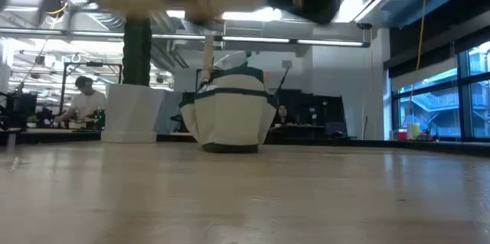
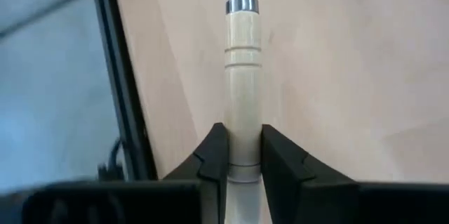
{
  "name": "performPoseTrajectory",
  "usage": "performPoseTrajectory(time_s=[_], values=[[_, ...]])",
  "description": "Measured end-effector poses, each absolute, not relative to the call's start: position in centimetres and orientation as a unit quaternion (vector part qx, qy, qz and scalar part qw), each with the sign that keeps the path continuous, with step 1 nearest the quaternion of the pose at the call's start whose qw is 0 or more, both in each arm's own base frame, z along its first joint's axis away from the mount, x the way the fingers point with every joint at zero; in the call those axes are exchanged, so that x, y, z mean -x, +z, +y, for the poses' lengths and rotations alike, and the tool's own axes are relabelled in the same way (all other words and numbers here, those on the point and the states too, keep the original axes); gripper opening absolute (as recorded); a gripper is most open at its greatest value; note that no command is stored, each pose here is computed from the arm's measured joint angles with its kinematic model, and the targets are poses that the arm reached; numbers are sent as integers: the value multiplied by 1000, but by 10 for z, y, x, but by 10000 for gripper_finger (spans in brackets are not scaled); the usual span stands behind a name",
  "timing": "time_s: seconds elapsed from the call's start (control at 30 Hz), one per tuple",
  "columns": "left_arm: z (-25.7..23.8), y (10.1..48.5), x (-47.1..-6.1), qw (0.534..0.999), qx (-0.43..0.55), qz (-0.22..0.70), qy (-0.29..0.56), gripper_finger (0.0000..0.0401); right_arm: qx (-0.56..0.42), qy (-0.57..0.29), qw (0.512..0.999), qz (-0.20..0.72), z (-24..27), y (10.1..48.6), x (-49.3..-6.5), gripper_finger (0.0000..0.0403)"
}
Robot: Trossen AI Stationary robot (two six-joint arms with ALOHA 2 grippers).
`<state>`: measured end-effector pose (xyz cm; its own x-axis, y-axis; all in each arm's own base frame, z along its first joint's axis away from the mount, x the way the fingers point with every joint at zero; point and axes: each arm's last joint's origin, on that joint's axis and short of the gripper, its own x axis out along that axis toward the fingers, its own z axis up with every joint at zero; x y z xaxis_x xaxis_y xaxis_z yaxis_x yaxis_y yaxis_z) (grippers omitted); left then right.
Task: Pick & Place Garden tools in Gardening bag
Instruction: Put the hand rake into the gardening bag
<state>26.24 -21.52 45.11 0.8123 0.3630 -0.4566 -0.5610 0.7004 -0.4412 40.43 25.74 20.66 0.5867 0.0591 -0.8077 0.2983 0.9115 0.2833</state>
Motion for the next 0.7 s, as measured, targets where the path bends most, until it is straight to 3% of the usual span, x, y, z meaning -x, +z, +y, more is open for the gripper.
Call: performPoseTrajectory(time_s=[0.33,0.7], values=[[-207,456,-246,912,253,227,230,79,-217,-57,904,365,239,290,-383,58],[-211,468,-216,923,233,238,192,79,-185,-52,902,386,236,312,-358,58]])
